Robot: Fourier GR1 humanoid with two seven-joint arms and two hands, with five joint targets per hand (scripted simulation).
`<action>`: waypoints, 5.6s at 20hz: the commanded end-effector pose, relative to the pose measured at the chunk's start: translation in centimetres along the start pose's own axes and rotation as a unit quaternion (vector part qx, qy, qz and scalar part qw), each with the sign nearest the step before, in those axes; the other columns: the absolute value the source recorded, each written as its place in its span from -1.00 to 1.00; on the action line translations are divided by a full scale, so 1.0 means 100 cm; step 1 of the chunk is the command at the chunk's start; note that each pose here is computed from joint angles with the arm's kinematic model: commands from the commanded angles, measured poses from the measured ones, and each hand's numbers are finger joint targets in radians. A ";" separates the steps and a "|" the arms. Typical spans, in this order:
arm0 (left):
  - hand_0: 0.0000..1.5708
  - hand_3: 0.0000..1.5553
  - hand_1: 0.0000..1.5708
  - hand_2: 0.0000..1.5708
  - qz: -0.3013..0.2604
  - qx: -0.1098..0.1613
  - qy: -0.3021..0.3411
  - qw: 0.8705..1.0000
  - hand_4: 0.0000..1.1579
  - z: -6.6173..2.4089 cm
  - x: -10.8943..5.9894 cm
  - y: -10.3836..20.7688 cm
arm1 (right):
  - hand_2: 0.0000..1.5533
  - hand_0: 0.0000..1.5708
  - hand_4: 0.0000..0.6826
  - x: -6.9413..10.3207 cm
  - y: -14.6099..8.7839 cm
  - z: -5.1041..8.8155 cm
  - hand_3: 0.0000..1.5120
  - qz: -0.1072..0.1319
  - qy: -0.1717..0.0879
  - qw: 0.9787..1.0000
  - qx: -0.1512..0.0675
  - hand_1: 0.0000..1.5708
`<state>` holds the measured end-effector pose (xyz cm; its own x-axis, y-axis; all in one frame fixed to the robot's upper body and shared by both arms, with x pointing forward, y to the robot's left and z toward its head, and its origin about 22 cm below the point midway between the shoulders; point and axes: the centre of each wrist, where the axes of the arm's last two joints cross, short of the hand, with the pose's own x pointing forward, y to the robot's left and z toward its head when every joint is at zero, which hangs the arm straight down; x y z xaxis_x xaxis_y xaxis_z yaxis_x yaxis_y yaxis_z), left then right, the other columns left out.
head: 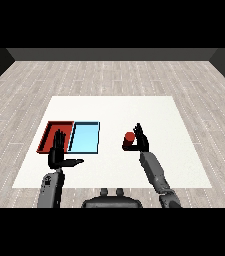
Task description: Pick the red can and put it in the red box
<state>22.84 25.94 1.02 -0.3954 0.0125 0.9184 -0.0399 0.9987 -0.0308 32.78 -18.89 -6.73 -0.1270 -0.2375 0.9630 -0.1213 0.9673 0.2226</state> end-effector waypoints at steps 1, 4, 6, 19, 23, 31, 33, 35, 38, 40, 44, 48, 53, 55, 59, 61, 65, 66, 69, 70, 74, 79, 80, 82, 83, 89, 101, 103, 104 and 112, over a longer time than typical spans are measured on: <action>-1.00 -1.00 -1.00 -1.00 0.012 -0.001 -0.006 1.000 -1.00 -0.0137 0.005 0.014 | -1.00 -1.00 -1.00 -0.008 -0.005 -0.003 -1.00 -0.009 0.006 1.000 -0.008 -1.00; -1.00 -1.00 -1.00 -1.00 0.002 -0.001 0.001 1.000 -1.00 -0.0120 0.000 -0.004 | -1.00 -1.00 -1.00 -0.008 0.012 -0.009 -1.00 0.009 0.002 1.000 -0.002 -1.00; -1.00 -1.00 -1.00 -1.00 -0.003 0.001 -0.006 1.000 -1.00 0.0027 0.013 -0.001 | -1.00 -1.00 -1.00 -0.015 0.016 -0.006 -1.00 -0.001 0.013 1.000 -0.009 -1.00; -1.00 -1.00 -1.00 -1.00 0.001 0.013 -0.008 1.000 -1.00 -0.0047 0.005 0.000 | -1.00 -1.00 -1.00 -0.004 0.017 -0.028 -1.00 0.003 0.008 1.000 -0.001 -1.00; -1.00 -1.00 -1.00 -1.00 -0.004 0.010 -0.006 1.000 -1.00 -0.0055 -0.009 0.009 | -1.00 -1.00 -1.00 -0.014 0.033 -0.014 -1.00 0.006 0.033 0.999 -0.008 -1.00; -1.00 -1.00 -1.00 -1.00 0.002 0.003 -0.002 1.000 -1.00 -0.0244 0.000 0.006 | 0.89 0.89 0.94 -0.002 0.032 -0.035 0.91 0.055 0.030 0.997 -0.047 0.89; -1.00 -1.00 -1.00 -1.00 -0.010 0.005 -0.007 1.000 -1.00 -0.0076 -0.012 0.004 | 0.89 0.91 0.95 0.010 0.032 -0.030 0.90 0.062 0.030 0.997 -0.045 0.91; -1.00 -1.00 -1.00 -1.00 -0.008 0.004 -0.003 1.000 -1.00 -0.0004 -0.005 -0.007 | 0.88 0.89 0.94 -0.007 0.020 -0.026 0.90 0.076 0.022 0.996 -0.030 0.89; -1.00 -1.00 -1.00 -1.00 -0.019 -0.008 -0.004 1.000 -1.00 -0.0030 -0.007 -0.011 | 0.87 0.87 0.89 0.009 0.040 -0.034 0.89 0.089 0.014 0.996 -0.025 0.87; -1.00 -1.00 -1.00 -1.00 -0.012 -0.007 0.000 1.000 -1.00 -0.0160 0.006 -0.005 | 0.87 0.86 0.90 -0.003 0.028 -0.023 0.88 0.098 0.000 0.995 -0.013 0.86; -1.00 -1.00 -1.00 -1.00 0.005 -0.011 -0.008 1.000 -1.00 -0.0203 -0.006 -0.021 | 0.86 0.86 0.94 0.018 0.034 -0.036 0.87 0.097 -0.024 0.995 -0.016 0.86; -1.00 -1.00 -1.00 -1.00 0.002 -0.017 0.018 1.000 -1.00 -0.0192 0.004 -0.033 | 0.85 0.83 0.92 0.048 0.033 -0.035 0.86 0.089 -0.046 0.995 -0.009 0.83; -1.00 -1.00 -1.00 -1.00 -0.001 -0.062 0.018 0.998 -1.00 -0.0172 -0.001 -0.033 | 0.86 0.84 0.90 0.057 0.050 -0.036 0.86 0.091 -0.069 0.993 -0.007 0.84; -1.00 -1.00 -1.00 -1.00 0.010 -0.083 0.031 0.996 -1.00 -0.0042 -0.021 -0.066 | 0.87 0.83 0.91 0.061 0.052 -0.026 0.87 0.086 -0.067 0.994 -0.019 0.83; -1.00 -1.00 -1.00 -1.00 0.026 -0.096 0.045 0.994 -1.00 -0.0228 0.004 -0.081 | 0.85 0.80 0.91 0.054 0.058 -0.017 0.87 0.079 -0.072 0.994 -0.005 0.80; -1.00 -1.00 -1.00 -1.00 0.027 -0.117 0.039 0.992 -1.00 -0.0373 -0.007 -0.101 | 0.86 0.83 0.93 0.075 0.060 -0.025 0.89 0.069 -0.088 0.994 0.003 0.83; -1.00 -1.00 -1.00 -1.00 0.043 -0.125 0.055 0.990 -1.00 -0.0308 -0.006 -0.120 | 0.86 0.81 0.94 0.065 0.075 -0.016 0.88 0.070 -0.090 0.994 0.005 0.81; -1.00 -1.00 -1.00 -1.00 0.044 -0.125 0.055 0.990 -1.00 -0.0310 -0.005 -0.122 | 0.86 0.81 0.94 0.066 0.076 -0.013 0.88 0.070 -0.090 0.994 0.005 0.81; -1.00 -1.00 -1.00 -1.00 0.062 -0.135 0.049 0.988 -1.00 -0.0255 0.002 -0.140 | 0.86 0.81 0.94 0.068 0.093 -0.012 0.88 0.072 -0.087 0.994 0.001 0.81; -1.00 -1.00 -1.00 -1.00 0.054 -0.140 0.062 0.987 -1.00 -0.0490 -0.005 -0.148 | 0.85 0.79 0.91 0.080 0.089 -0.015 0.88 0.069 -0.093 0.993 0.010 0.79; -1.00 -1.00 -1.00 -1.00 0.050 -0.141 0.052 0.987 -1.00 -0.0271 -0.003 -0.168 | 0.81 0.79 0.87 0.071 0.088 -0.006 0.84 0.072 -0.107 0.991 0.034 0.79; -1.00 -1.00 -1.00 -1.00 0.053 -0.152 0.065 0.985 -1.00 -0.0157 -0.023 -0.157 | 0.82 0.76 0.81 0.083 0.104 -0.002 0.85 0.072 -0.114 0.990 0.044 0.76; -1.00 -1.00 -1.00 -1.00 0.043 -0.154 0.059 0.985 -1.00 -0.0271 0.000 -0.176 | 0.81 0.77 0.79 0.087 0.122 -0.026 0.85 0.062 -0.114 0.991 0.037 0.77; -1.00 -1.00 -1.00 -1.00 0.046 -0.151 0.071 0.985 -1.00 -0.0455 -0.014 -0.154 | 0.82 0.78 0.80 0.075 0.121 0.007 0.85 0.048 -0.112 0.991 0.049 0.78; -1.00 -1.00 -1.00 -1.00 0.049 -0.154 0.067 0.985 -1.00 -0.0377 -0.019 -0.167 | 0.83 0.78 0.81 0.068 0.107 0.007 0.86 0.060 -0.118 0.990 0.056 0.78; -1.00 -1.00 -1.00 -1.00 0.027 -0.161 0.084 0.983 -1.00 -0.0556 -0.002 -0.189 | 0.85 0.82 0.83 0.082 0.142 0.014 0.85 0.038 -0.107 0.991 0.072 0.82; -1.00 -1.00 -1.00 -1.00 0.017 -0.175 0.080 0.981 -1.00 -0.0361 -0.013 -0.193 | 0.85 0.84 0.74 0.101 0.160 -0.017 0.83 0.028 -0.119 0.988 0.090 0.84; -1.00 -1.00 -1.00 -1.00 0.022 -0.172 0.088 0.981 -1.00 -0.0515 -0.028 -0.185 | 0.86 0.86 0.69 0.076 0.163 0.011 0.85 0.034 -0.106 0.990 0.092 0.86; -1.00 -1.00 -1.00 -1.00 0.024 -0.169 0.080 0.982 -1.00 -0.0393 -0.007 -0.193 | 0.86 0.84 0.62 0.086 0.157 0.010 0.85 0.025 -0.125 0.988 0.087 0.84; 0.65 0.61 0.65 0.68 -0.016 -0.144 0.090 0.985 0.48 -0.0575 -0.013 -0.214 | 0.88 0.93 0.55 0.075 0.153 0.001 0.86 0.019 -0.123 0.987 0.102 0.93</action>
<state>28.81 7.29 2.52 -0.2381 -0.0279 0.9708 0.2092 0.9746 0.0793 29.22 -6.16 5.44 -0.3932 -0.2036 0.8966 -0.2689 0.9580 0.0996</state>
